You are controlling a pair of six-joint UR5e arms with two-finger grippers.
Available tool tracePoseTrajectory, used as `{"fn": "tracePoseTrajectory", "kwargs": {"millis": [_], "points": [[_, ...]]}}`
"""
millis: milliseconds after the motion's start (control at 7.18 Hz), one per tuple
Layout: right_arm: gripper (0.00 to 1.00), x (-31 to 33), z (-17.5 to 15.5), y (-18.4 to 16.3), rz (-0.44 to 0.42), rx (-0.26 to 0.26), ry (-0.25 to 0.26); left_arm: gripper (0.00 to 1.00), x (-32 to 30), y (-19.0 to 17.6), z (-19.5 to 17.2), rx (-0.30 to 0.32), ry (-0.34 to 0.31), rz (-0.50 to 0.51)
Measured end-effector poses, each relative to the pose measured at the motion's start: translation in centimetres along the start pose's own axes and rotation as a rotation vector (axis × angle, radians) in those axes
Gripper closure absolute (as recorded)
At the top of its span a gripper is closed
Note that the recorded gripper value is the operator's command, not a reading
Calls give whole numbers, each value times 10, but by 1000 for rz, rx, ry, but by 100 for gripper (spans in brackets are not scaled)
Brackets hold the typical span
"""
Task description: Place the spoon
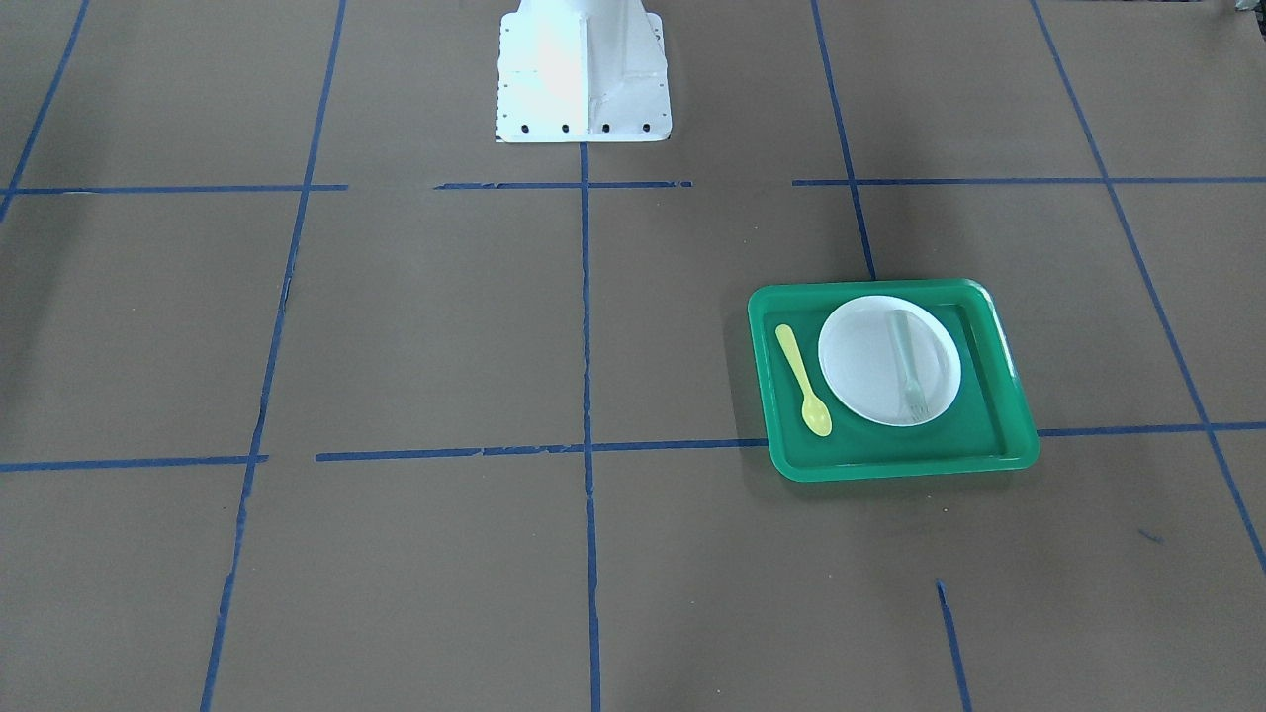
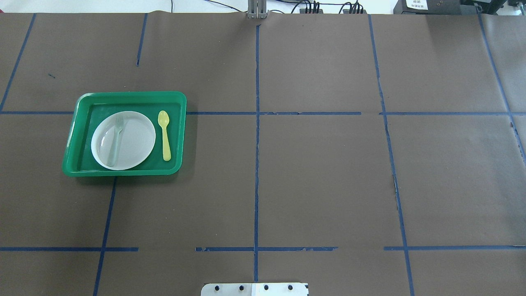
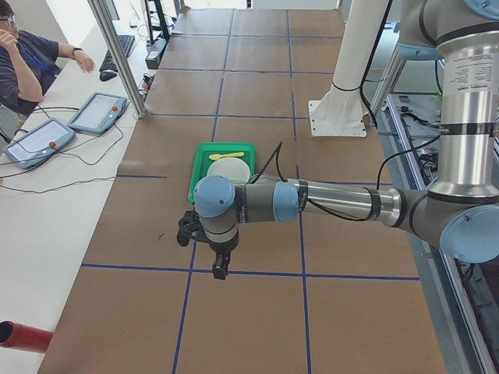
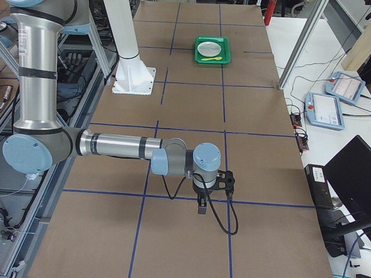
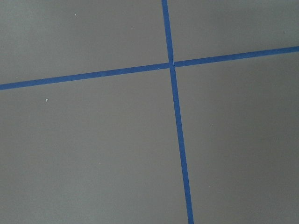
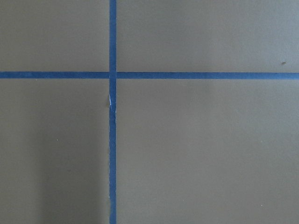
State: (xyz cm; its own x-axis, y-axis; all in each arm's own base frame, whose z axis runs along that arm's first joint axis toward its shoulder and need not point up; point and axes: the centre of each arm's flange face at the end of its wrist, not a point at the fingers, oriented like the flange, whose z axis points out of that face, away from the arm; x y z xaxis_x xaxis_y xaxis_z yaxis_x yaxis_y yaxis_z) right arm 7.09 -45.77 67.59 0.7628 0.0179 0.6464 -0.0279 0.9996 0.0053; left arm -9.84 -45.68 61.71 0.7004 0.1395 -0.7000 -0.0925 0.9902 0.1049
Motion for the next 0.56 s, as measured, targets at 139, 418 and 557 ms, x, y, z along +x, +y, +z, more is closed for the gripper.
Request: {"fn": "tracePoseTrajectory", "kwargs": {"millis": [139,418,557], "points": [[0,0,0,0,0,0,0,0,1,-2,-1,3,0,3],[0,0,0,0,-1,1,0,0,0,-2,-1,2,0,0],[0,0,0,-1,-1,1,0,0,0,-2,-1,2,0,0]]}}
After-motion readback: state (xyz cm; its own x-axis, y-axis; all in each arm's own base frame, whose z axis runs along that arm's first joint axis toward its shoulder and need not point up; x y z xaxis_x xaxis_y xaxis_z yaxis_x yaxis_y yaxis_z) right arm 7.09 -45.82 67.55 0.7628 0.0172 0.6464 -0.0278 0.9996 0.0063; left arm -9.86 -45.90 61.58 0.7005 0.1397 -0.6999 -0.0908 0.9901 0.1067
